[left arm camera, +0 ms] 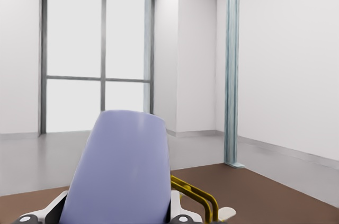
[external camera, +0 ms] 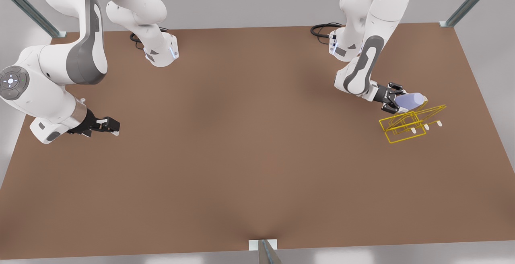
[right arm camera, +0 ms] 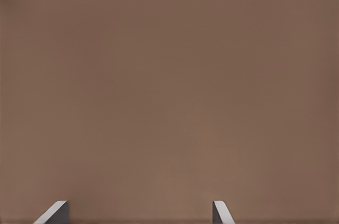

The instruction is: Place the cup on the cup holder

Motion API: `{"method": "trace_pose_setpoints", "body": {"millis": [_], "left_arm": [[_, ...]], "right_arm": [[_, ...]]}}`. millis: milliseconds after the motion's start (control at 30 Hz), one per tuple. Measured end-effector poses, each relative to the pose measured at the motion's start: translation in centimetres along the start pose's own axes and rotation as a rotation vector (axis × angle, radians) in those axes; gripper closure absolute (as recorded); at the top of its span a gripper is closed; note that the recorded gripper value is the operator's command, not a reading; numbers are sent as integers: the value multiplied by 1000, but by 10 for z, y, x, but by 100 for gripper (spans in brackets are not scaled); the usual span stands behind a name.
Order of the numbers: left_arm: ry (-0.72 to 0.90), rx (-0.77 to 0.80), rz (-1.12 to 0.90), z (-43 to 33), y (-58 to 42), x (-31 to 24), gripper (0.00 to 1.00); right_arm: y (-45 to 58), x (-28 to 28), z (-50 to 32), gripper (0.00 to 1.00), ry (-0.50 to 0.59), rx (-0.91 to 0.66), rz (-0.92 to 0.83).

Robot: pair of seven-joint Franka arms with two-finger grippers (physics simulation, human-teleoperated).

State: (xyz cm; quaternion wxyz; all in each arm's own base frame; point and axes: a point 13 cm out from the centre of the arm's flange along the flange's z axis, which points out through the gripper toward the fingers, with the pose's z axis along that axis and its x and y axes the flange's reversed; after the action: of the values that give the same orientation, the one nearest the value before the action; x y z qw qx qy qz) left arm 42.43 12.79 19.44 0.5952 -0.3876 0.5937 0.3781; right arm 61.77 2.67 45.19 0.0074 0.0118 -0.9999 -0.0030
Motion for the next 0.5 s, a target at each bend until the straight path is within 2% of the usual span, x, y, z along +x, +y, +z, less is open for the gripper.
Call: {"method": "trace_pose_setpoints", "body": {"millis": [33,67,500], "left_arm": [[-1,0,0,0,0,0,21],[-2,1,2,0,0,0,0],[-22,14,33,-17,1,6,0]], "right_arm": [[0,0,0,0,0,2,-1],[0,0,0,0,0,4,-2],[-1,0,0,0,0,9,-1]]}}
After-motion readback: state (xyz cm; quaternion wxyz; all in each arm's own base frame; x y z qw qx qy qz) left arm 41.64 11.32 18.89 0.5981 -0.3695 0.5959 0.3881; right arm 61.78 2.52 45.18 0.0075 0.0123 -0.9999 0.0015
